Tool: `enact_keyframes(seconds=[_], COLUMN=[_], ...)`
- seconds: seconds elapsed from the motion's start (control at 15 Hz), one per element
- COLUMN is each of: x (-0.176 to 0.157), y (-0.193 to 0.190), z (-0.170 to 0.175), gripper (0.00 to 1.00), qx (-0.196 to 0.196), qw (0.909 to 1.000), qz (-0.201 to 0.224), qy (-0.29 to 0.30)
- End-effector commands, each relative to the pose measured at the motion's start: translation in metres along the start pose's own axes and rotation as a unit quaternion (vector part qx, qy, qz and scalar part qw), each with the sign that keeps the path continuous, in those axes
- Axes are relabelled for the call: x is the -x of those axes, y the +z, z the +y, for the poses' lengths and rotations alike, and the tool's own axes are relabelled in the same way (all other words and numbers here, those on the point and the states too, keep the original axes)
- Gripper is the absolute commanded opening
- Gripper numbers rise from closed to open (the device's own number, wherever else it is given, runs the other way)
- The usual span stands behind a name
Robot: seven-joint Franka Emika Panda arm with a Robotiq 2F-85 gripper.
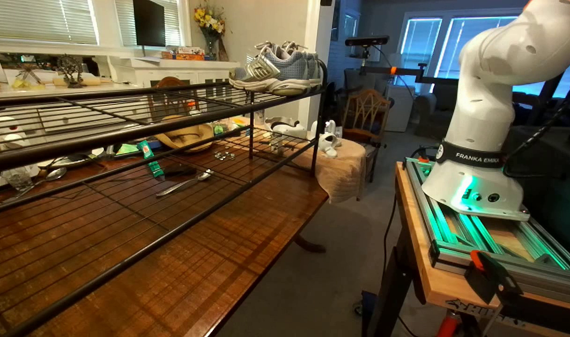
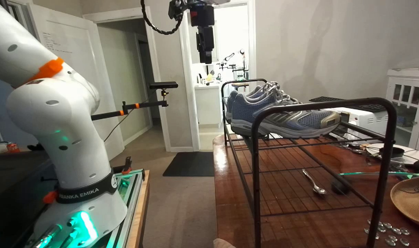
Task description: Place a shoe on top of its counterpart
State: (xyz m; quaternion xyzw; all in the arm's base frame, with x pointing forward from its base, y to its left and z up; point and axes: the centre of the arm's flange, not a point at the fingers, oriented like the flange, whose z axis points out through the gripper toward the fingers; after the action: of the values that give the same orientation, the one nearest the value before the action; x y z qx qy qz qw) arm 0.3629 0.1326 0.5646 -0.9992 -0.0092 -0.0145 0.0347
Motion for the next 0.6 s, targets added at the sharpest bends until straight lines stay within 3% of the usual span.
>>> enact_keyframes(seconds=[0.0,0.53], x=[-0.012,-0.015], y=[0.018,0.037], z=[0.012,0.041], gripper=[1.0,1.0], qx=[0.016,0.05], qw=[0.9996,0.9981], qz=[0.023,0.031], qy=[-0.005,0.015])
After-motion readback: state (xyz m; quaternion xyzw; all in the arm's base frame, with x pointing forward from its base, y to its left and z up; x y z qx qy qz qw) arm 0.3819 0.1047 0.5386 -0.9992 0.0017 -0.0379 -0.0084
